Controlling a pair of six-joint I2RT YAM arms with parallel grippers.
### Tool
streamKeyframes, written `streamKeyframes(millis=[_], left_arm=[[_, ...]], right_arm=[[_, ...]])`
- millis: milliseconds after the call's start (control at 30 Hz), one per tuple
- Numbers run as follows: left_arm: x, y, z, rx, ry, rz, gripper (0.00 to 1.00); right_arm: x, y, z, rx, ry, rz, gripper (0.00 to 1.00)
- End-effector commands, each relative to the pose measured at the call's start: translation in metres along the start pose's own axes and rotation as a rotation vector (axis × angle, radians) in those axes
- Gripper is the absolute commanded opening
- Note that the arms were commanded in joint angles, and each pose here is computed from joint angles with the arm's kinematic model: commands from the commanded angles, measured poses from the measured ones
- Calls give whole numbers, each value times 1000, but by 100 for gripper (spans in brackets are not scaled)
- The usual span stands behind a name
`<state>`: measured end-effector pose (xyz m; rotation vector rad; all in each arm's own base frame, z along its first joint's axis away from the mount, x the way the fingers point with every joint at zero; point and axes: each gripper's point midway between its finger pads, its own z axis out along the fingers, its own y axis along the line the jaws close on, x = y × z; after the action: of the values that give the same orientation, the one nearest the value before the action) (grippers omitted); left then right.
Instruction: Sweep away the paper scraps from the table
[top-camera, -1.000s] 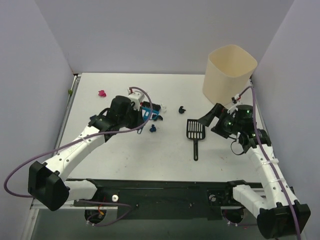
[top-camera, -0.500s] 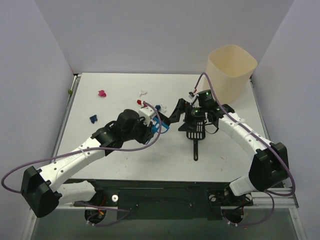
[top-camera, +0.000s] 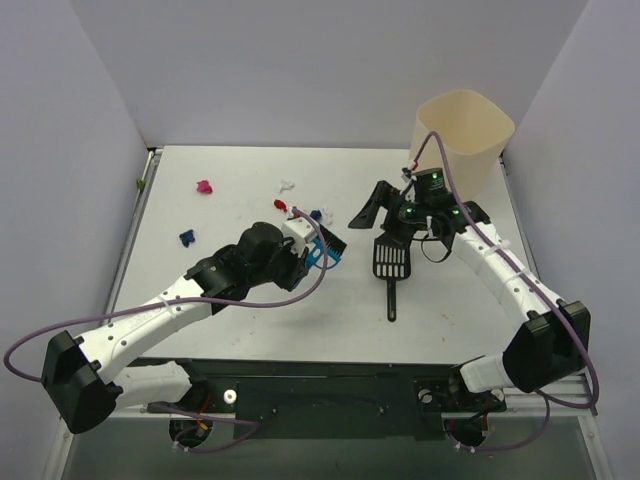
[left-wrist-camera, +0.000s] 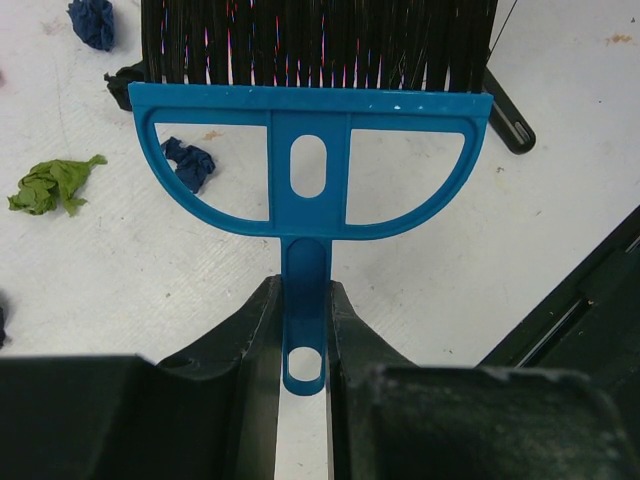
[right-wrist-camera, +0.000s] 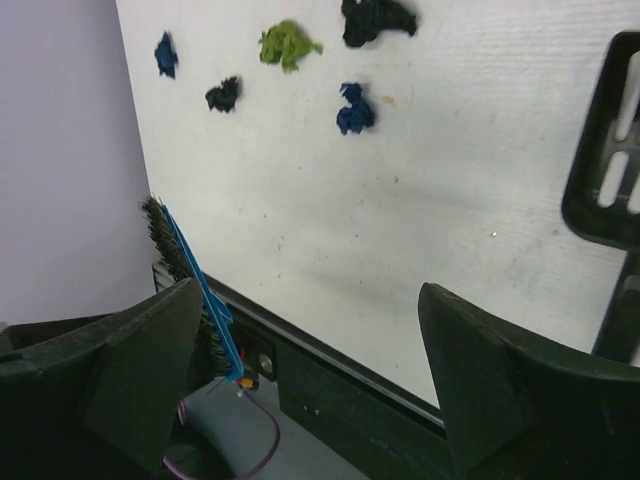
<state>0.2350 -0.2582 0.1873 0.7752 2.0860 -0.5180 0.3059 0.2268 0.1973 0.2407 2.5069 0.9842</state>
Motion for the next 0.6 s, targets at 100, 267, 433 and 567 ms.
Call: streamKeyframes(millis=[100,267,433,567], left_arm=[[-19,-10,-5,54,-58,27,17],[-17,-16,-3,89,-34,32,17],[-17,-17,-4,91,-41,33,17],[-18,-16,-5,90,-43,35,17]], right_arm=[[1,44,-19,-220,21,-49,84],[23,70,-6,-289,117,-95,84],[45,67,10,-248,208,-137,80],[61,55,19,-191,266,-152,70]])
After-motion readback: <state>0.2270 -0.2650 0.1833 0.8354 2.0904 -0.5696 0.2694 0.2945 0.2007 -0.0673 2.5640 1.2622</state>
